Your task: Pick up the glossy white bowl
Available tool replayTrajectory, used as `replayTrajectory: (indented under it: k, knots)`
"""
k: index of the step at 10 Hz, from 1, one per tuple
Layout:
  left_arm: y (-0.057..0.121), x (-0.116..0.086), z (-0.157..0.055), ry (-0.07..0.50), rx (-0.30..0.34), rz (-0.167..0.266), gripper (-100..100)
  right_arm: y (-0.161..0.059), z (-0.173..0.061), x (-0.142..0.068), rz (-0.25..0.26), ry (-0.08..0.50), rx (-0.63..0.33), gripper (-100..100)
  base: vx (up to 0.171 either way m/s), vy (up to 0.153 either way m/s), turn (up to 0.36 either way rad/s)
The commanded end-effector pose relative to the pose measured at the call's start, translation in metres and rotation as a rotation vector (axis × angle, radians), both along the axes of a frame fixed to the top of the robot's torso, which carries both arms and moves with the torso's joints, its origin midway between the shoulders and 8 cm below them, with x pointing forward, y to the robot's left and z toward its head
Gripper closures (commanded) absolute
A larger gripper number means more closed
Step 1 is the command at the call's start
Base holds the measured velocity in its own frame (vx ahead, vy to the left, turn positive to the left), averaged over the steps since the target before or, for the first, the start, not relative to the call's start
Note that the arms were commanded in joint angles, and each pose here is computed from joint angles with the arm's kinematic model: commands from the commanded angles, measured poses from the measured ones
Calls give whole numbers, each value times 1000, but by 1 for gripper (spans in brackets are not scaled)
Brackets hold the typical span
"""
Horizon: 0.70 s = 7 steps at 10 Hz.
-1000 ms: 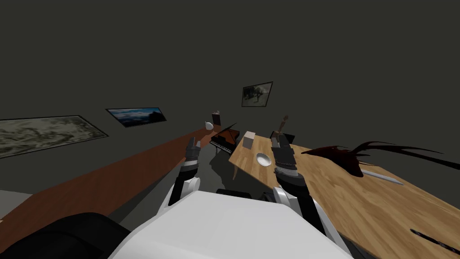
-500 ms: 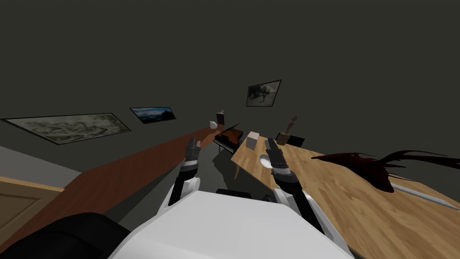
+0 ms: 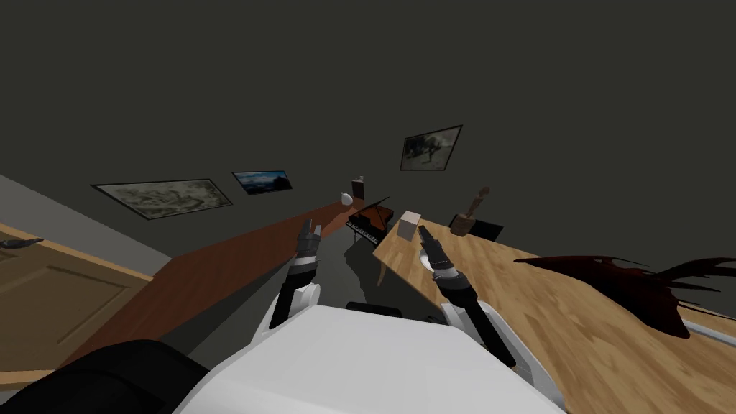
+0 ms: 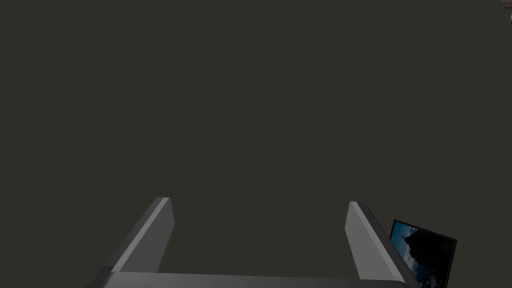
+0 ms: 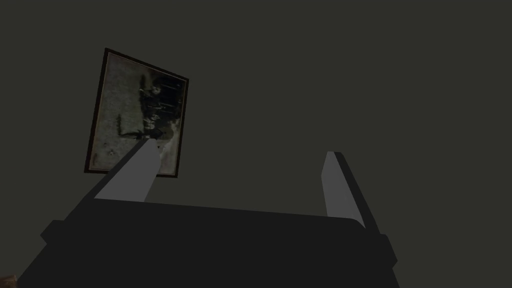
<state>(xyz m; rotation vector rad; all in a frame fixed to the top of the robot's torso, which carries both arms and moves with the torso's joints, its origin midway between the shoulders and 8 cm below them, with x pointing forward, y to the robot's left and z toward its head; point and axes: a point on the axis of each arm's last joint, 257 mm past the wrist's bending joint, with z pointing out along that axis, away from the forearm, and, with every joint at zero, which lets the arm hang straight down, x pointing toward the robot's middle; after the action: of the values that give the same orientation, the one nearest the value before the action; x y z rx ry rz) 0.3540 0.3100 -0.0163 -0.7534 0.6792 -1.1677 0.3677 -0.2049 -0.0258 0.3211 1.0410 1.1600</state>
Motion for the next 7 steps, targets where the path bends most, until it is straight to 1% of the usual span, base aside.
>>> replayTrajectory:
  k: [1, 2, 3, 4, 5, 6, 7]
  knots:
    - [0, 0, 0, 0, 0, 0, 0, 3, -23, 7, 17, 51, -52, -100, -27, -5, 272]
    - [0, 0, 0, 0, 0, 0, 0, 4, -25, 7, 25, 54, -72, -100, -21, -9, 65]
    - [0, 0, 0, 0, 0, 0, 0, 4, -43, 11, 34, 89, -110, -100, -23, -1, 119]
    - [0, 0, 0, 0, 0, 0, 0, 5, -44, 11, 39, 91, -123, -100, -16, -2, 80]
    - [0, 0, 0, 0, 0, 0, 0, 4, -62, 15, 46, 127, -167, -100, -16, 1, 171]
    - [0, 0, 0, 0, 0, 0, 0, 4, -63, 15, 50, 128, -178, -100, -12, -4, 96]
    - [0, 0, 0, 0, 0, 0, 0, 1, -83, 18, 56, 165, -227, -100, -12, -1, 177]
